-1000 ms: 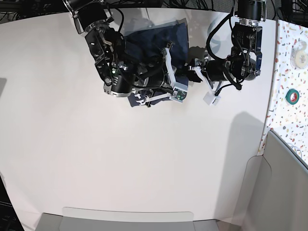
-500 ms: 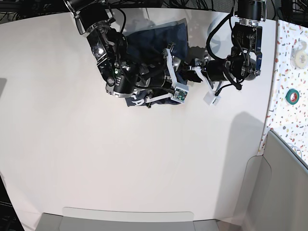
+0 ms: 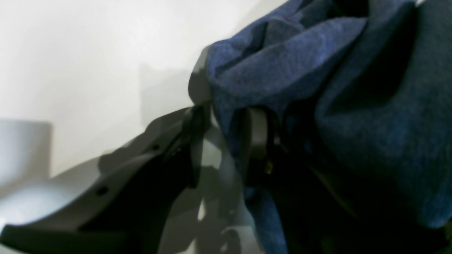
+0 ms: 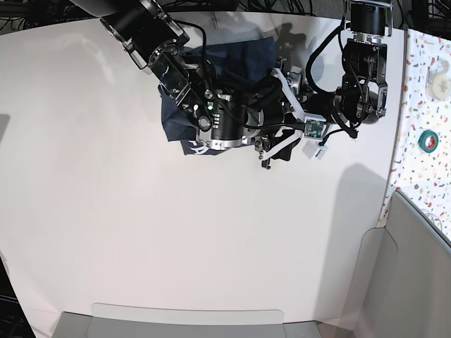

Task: Layout the t-shirt on the table in an organized manner, then fold the t-shirt properly
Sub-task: 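Fold the held end over toward the left gripper with the right gripper, then press and tidy the folded bundle edge with the right gripper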

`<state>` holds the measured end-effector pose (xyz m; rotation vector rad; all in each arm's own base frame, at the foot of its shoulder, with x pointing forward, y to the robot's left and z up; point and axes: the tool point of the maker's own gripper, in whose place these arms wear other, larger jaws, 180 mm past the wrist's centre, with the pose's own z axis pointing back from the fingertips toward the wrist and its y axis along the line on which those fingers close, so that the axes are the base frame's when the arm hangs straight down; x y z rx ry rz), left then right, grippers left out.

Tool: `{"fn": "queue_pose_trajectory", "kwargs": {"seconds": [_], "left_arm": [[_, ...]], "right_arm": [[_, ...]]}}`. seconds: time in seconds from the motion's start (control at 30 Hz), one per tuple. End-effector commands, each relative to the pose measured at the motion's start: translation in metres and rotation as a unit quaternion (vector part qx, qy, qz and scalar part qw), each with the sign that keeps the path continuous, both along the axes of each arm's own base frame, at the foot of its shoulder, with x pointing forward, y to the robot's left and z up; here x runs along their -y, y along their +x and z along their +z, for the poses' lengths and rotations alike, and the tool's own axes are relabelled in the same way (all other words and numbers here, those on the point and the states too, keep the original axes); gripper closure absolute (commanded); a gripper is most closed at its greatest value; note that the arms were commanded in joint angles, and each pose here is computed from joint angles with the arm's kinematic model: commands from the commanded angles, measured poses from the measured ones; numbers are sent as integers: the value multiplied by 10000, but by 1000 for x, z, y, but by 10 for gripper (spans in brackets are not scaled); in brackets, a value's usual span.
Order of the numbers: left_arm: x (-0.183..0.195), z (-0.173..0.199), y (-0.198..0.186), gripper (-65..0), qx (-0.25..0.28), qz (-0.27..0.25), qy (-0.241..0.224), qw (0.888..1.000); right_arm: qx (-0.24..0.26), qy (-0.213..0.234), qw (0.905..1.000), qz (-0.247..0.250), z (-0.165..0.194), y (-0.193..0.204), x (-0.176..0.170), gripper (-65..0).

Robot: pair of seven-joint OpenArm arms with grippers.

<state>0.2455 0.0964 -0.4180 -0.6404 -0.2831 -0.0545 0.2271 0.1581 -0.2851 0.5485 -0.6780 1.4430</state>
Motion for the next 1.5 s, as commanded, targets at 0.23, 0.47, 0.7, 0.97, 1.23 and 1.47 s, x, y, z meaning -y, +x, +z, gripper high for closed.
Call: {"fn": "queue_pose_trajectory", "kwargs": {"seconds": [0.23,0.47,0.7,0.97,1.23,1.47], "left_arm": [[-41,14,23,-182,294,180,643,9973],[-88,41,34,-182,483,815,761,9926],[-108,43,29,-173,477,1152,792,9890],[-106,18,-6,-6,27,1128,812,9903],[-105,11,-17,-11,-112,1130,817,9902],[-105,8,-22,-11,-165,1126,823,9901]], "right_arm": [[-13,1039,9939,-369,51,24,-13,-448],[191,1562,9753,-1552,79,76,40,-447],[242,1722,9462,-2730,73,98,137,-445],[-27,1627,9225,-3499,49,69,230,0],[-295,1547,9044,-3965,28,58,245,0],[-426,1223,9281,-3490,11,49,192,0]]}}
